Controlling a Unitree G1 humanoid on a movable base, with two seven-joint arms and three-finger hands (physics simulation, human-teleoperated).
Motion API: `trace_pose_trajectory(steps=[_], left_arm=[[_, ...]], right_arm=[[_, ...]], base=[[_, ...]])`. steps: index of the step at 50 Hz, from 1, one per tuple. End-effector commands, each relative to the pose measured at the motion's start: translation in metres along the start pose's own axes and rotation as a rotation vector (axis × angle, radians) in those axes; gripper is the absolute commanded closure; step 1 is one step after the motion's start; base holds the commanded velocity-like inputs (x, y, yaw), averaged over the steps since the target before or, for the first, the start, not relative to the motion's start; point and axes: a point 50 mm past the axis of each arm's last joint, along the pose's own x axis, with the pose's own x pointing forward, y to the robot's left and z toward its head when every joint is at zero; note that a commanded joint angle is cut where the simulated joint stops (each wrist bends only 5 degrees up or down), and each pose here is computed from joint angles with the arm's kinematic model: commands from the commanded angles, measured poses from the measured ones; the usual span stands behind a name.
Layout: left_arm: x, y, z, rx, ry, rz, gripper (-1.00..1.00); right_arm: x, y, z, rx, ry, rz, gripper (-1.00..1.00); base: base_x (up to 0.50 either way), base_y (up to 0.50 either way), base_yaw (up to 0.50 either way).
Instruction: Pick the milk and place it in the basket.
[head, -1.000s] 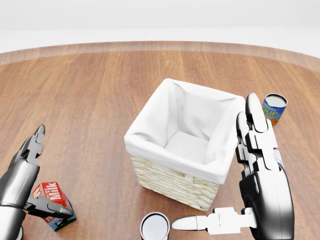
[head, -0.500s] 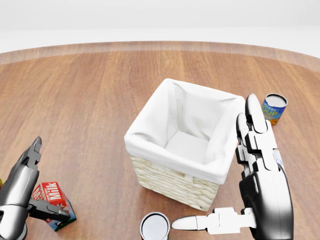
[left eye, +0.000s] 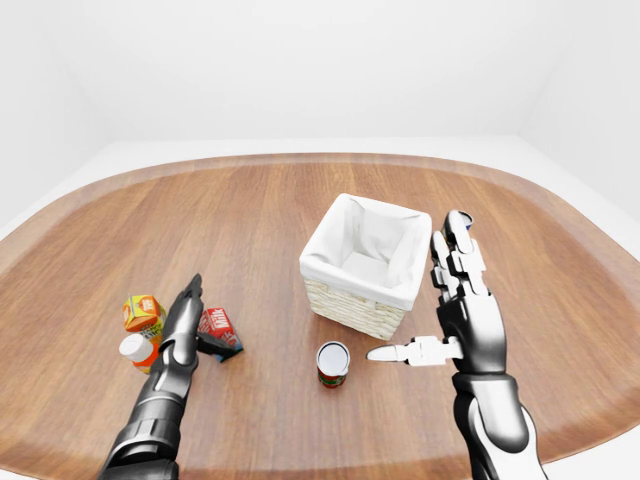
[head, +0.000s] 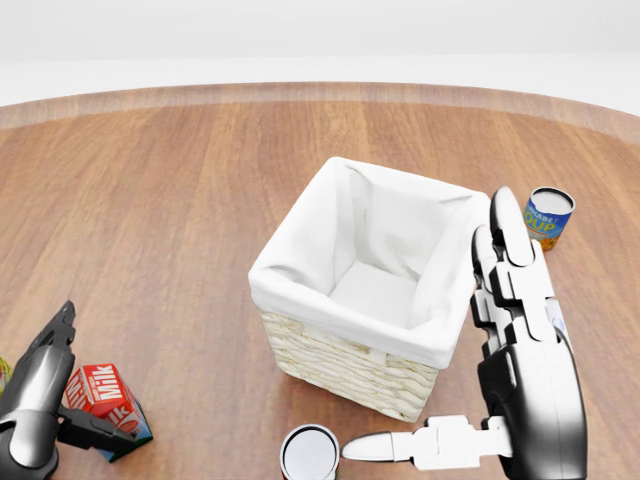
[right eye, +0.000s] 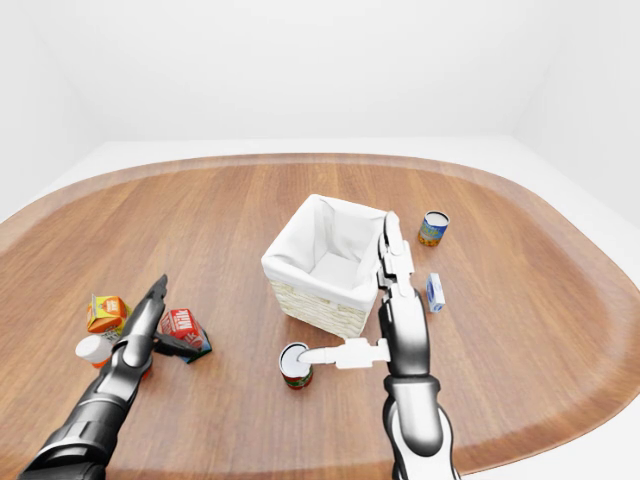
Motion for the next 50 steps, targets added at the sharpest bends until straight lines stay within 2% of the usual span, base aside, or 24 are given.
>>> trace_pose_trajectory(steps=[1, 11, 13, 20, 21, 22, 23, 32, 42, 50], left_arm=[[0.004, -0.004, -0.008, 0.013, 0.064, -0.015, -1.0], [0.005, -0.013, -0.014, 0.04, 0.122, -0.049, -1.0], [0.004, -0.016, -0.018, 0.076, 0.137, -0.049, -1.0], [0.0, -0.023, -0.025, 0.071, 0.178, -0.084, -1.0], [0.0, -0.025, -0.026, 0.058, 0.186, -0.107, 0.04], [0.0, -0.026, -0.026, 0.054, 0.188, -0.111, 0.16], [-0.001, -0.027, -0.026, 0.05, 0.189, -0.118, 1.0], [0.003, -0.027, -0.018, 0.021, 0.172, -0.145, 1.0], [0.009, -0.025, 0.004, 0.017, 0.087, -0.149, 1.0], [0.01, -0.025, 0.01, 0.016, 0.062, -0.143, 1.0]], right_arm=[[0.0, -0.001, 0.001, 0.001, -0.003, -0.002, -1.0], [0.0, -0.001, 0.002, 0.003, -0.009, -0.003, -1.0], [0.0, -0.002, 0.004, 0.004, -0.018, -0.006, -1.0], [0.0, -0.002, 0.004, 0.004, -0.016, -0.008, -1.0], [0.0, -0.003, 0.005, 0.004, -0.021, -0.01, -1.0], [0.0, -0.003, 0.006, 0.005, -0.025, -0.011, -1.0], [0.0, -0.003, 0.005, 0.005, -0.024, -0.012, -1.0], [0.0, -0.005, 0.01, 0.013, -0.041, -0.015, -1.0], [-0.001, -0.012, 0.016, 0.033, -0.068, -0.021, -1.0], [-0.002, -0.01, 0.01, 0.035, -0.038, -0.013, -1.0]], base=[[0.0, 0.0, 0.0], [0.0, 0.0, 0.0], [0.0, 0.0, 0.0], [0.0, 0.0, 0.0], [0.0, 0.0, 0.0], [0.0, 0.0, 0.0], [0.0, 0.0, 0.0], [0.0, 0.0, 0.0], [0.0, 0.0, 0.0], [0.0, 0.0, 0.0]])
